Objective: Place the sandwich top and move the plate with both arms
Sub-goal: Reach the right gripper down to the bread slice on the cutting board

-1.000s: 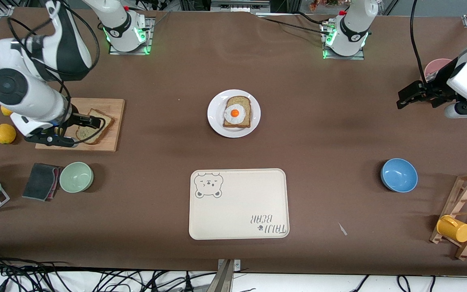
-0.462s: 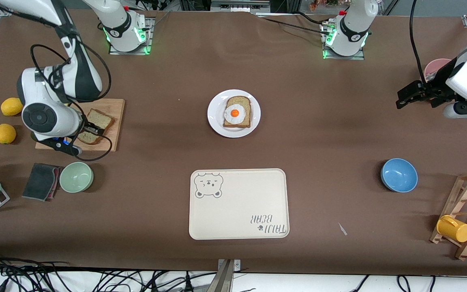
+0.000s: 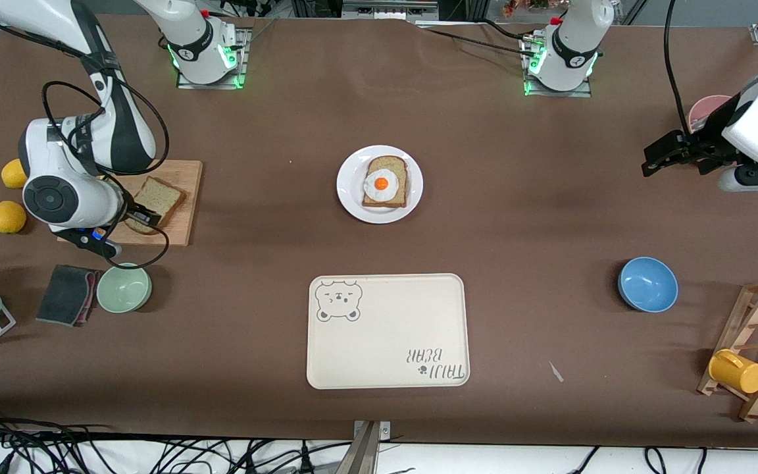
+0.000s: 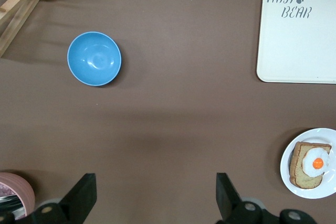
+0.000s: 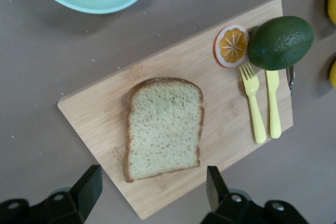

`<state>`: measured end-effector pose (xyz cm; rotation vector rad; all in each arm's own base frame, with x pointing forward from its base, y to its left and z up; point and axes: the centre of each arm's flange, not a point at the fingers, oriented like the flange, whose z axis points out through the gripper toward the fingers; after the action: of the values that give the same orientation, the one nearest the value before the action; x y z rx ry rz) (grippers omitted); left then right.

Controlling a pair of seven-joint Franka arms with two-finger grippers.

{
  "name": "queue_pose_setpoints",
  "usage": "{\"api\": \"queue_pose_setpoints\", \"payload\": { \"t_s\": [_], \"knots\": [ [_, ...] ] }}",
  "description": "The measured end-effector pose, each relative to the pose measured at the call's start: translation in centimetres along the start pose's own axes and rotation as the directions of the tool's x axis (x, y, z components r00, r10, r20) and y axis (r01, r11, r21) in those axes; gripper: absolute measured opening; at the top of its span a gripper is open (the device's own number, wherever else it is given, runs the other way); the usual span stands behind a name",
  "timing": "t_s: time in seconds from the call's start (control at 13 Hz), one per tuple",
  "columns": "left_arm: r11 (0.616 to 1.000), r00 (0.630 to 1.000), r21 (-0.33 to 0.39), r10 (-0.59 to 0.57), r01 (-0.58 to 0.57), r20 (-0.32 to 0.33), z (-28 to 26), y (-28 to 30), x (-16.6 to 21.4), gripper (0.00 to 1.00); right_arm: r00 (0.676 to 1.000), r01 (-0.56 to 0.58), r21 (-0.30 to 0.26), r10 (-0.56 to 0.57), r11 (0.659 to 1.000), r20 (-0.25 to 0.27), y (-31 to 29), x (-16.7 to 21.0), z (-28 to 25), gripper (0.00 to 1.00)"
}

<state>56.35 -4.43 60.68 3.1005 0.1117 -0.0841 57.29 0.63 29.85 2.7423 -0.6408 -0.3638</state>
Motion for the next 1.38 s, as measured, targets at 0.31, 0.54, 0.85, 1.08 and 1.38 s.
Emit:
{"api": "queue_pose_setpoints", "payload": {
  "t_s": [0.31,0.54,0.85,1.08,1.38],
  "knots": [
    [1.000,1.000,0.000,0.001,-0.001,0.000,0.0,0.1,0.0,1.00,0.996,-0.087,0.081,0.086,0.993,0.021,0.8,1.8,2.0,1.00],
    [1.000,1.000,0.000,0.003,-0.003,0.000,0.0,0.2,0.0,1.00,0.992,-0.120,0.080,0.116,0.990,0.053,0.3,2.3,4.2,1.00],
    [1.000,1.000,0.000,0.003,-0.003,0.000,0.0,0.2,0.0,1.00,0.989,-0.139,0.097,0.134,0.986,0.054,-0.5,1.1,7.9,0.96],
    [1.000,1.000,0.000,0.003,-0.003,0.000,0.0,0.2,0.0,1.00,0.989,-0.128,0.081,0.121,0.989,0.079,-0.8,-0.1,10.4,0.78],
    [1.000,1.000,0.000,0.003,-0.003,0.000,0.0,0.2,0.0,1.00,0.990,-0.121,0.075,0.115,0.990,0.087,-1.0,-0.5,10.9,0.69]
  ]
}}
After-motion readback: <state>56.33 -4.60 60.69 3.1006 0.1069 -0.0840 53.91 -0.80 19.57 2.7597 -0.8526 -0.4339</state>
